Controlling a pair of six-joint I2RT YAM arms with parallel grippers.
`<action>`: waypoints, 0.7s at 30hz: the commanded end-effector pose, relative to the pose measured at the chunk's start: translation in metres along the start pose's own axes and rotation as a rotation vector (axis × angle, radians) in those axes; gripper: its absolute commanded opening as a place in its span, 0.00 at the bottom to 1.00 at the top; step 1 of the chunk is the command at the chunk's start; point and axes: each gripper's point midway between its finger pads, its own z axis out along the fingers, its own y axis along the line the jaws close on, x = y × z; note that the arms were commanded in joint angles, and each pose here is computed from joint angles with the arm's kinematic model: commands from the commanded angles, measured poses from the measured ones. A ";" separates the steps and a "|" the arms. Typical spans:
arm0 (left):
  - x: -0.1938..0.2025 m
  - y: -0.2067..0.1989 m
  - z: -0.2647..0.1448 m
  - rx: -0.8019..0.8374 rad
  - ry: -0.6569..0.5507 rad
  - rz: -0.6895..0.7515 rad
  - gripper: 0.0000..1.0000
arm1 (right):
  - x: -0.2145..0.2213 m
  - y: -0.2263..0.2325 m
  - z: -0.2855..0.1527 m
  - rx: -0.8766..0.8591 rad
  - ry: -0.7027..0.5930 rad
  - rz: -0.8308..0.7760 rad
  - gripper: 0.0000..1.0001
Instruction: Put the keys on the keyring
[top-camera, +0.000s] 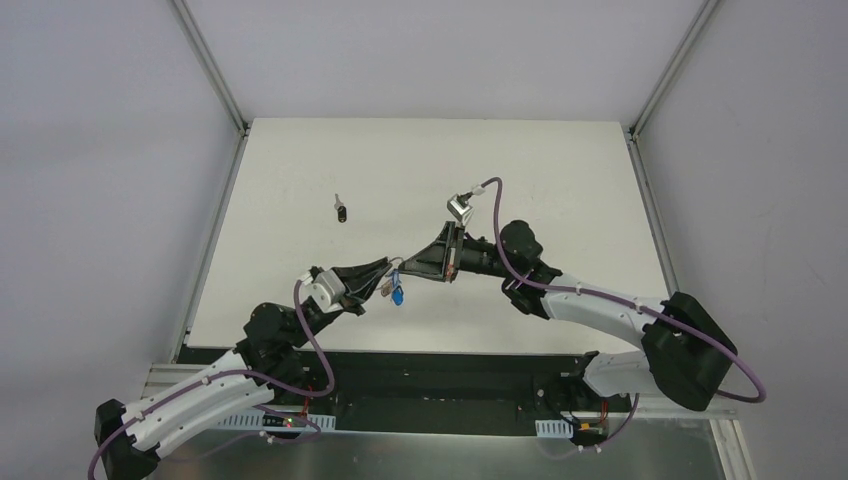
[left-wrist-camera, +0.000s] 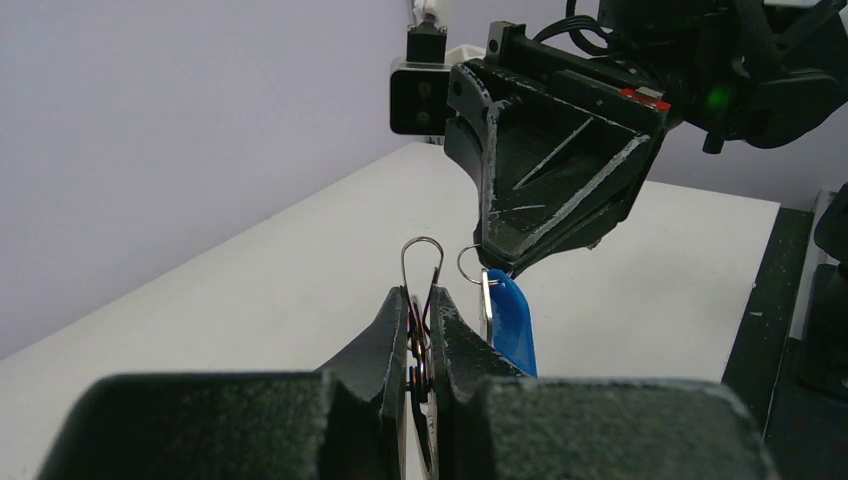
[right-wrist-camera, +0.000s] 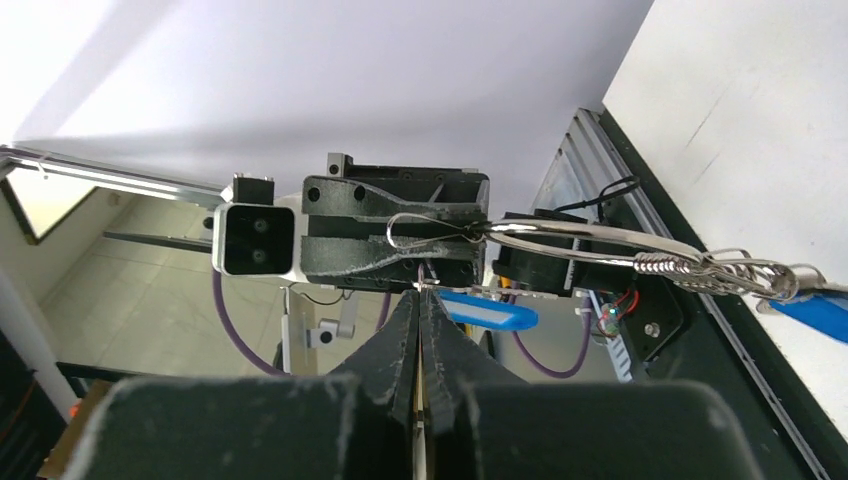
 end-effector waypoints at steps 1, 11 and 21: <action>-0.031 -0.005 0.003 0.036 -0.136 0.020 0.00 | -0.005 0.030 -0.001 -0.138 -0.021 -0.008 0.00; -0.034 -0.008 0.003 0.049 -0.155 0.025 0.00 | -0.007 0.030 0.005 -0.163 -0.018 0.026 0.00; -0.034 -0.006 0.002 0.042 -0.159 0.025 0.00 | -0.001 0.030 0.009 -0.173 0.006 0.035 0.00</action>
